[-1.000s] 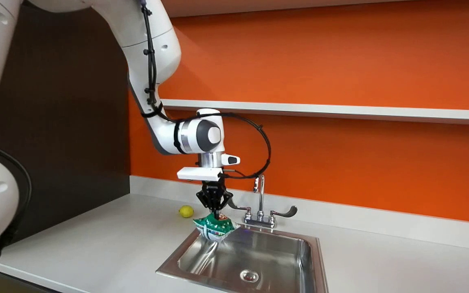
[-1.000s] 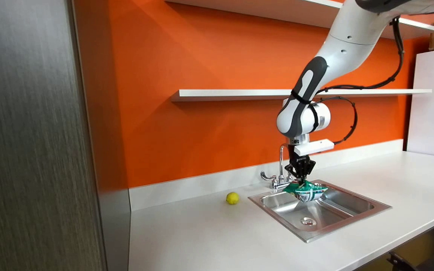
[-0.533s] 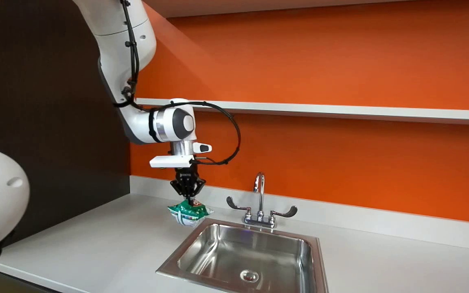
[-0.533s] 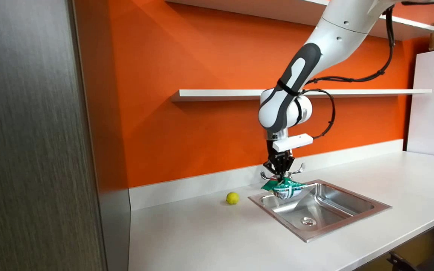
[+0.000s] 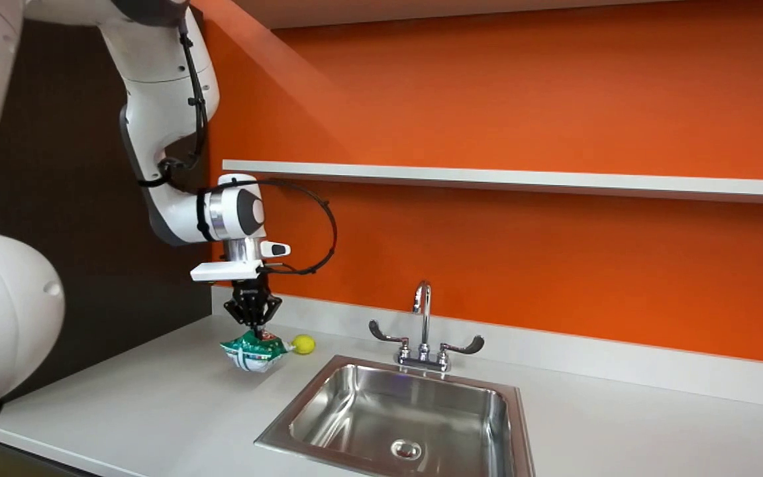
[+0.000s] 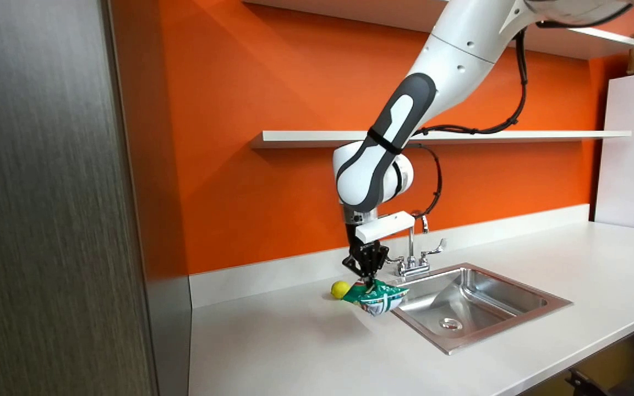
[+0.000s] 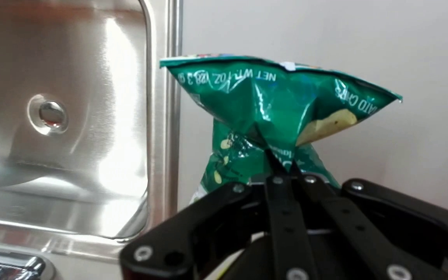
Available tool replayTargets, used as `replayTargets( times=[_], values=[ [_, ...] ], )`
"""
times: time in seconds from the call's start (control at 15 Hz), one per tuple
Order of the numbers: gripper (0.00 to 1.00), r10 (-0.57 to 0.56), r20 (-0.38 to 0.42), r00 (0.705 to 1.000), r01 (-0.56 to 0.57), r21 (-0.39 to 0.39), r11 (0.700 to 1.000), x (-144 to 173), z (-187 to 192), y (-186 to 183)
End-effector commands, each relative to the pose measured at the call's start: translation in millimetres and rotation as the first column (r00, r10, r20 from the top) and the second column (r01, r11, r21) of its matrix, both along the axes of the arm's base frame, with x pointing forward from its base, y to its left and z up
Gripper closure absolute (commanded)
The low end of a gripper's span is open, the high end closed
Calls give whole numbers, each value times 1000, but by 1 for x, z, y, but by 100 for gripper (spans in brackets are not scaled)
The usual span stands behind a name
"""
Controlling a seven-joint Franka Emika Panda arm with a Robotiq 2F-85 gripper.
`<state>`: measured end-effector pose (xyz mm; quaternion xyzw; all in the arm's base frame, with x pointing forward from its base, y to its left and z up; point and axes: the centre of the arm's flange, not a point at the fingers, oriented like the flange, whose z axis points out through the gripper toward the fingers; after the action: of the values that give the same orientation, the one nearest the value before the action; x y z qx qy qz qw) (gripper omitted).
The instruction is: Remove the packet from the sink
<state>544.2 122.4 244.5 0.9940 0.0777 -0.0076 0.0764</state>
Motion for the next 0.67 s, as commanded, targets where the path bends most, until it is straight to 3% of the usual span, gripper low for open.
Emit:
replayTargets(
  times=[0.0,0.33,0.47,0.6],
  values=[
    [100,22,-36,999,-23,-37,999,6,-22,25],
    [100,40,-76,996,-44,-51,998,-2,-45,36],
    [72,43,-77,996,-47,-52,998,-4,-46,36],
    [57,34,-73,997,-38,-49,998,-6,-43,36]
  ],
)
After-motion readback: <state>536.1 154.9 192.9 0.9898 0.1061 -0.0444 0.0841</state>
